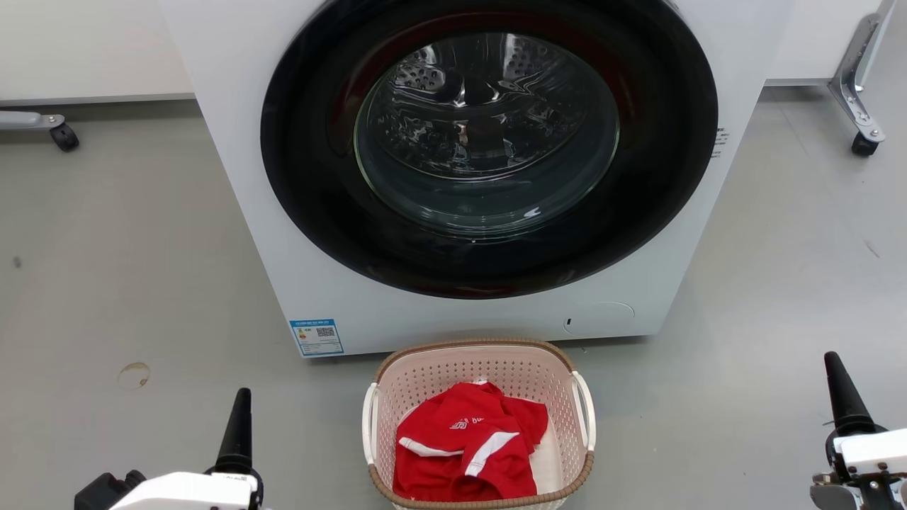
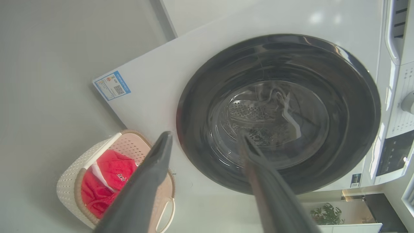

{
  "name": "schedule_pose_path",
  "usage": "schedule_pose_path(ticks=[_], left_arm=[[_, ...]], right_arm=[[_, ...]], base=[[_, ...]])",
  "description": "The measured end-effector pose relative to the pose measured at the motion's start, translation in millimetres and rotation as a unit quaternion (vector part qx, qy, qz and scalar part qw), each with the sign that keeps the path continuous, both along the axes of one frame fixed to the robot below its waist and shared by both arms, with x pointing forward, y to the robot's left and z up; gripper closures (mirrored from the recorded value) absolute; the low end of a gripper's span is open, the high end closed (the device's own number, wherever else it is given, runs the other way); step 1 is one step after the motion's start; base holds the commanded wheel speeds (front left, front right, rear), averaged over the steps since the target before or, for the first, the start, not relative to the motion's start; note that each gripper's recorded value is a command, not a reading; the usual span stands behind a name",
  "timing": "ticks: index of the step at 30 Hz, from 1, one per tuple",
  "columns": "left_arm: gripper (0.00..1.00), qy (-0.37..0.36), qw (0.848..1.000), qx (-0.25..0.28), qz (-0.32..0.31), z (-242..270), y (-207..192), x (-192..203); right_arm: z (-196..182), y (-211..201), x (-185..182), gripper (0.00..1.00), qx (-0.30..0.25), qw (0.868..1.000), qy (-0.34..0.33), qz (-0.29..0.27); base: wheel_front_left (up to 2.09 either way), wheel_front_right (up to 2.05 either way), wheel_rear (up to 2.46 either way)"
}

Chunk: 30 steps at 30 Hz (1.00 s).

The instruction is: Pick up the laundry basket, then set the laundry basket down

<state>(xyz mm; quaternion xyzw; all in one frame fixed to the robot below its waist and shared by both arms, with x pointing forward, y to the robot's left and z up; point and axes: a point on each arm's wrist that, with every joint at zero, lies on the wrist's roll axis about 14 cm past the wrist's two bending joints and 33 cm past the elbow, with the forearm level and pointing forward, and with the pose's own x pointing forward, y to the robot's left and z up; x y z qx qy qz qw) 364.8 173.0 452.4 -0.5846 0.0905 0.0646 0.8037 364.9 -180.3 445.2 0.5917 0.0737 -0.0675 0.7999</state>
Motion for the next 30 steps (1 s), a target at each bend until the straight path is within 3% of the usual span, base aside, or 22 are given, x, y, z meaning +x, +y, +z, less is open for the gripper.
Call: schedule_pose_path(ticks=[30], left_arm=[[0.00, 0.021, 0.986, 0.166, -0.014, -5.9, -3.8, -5.7]], right_arm=[[-0.7, 0.9, 3.8, 0.00, -0.152, 0.988, -0.001, 0.023]], base=[[0.00, 0.00, 0.00]])
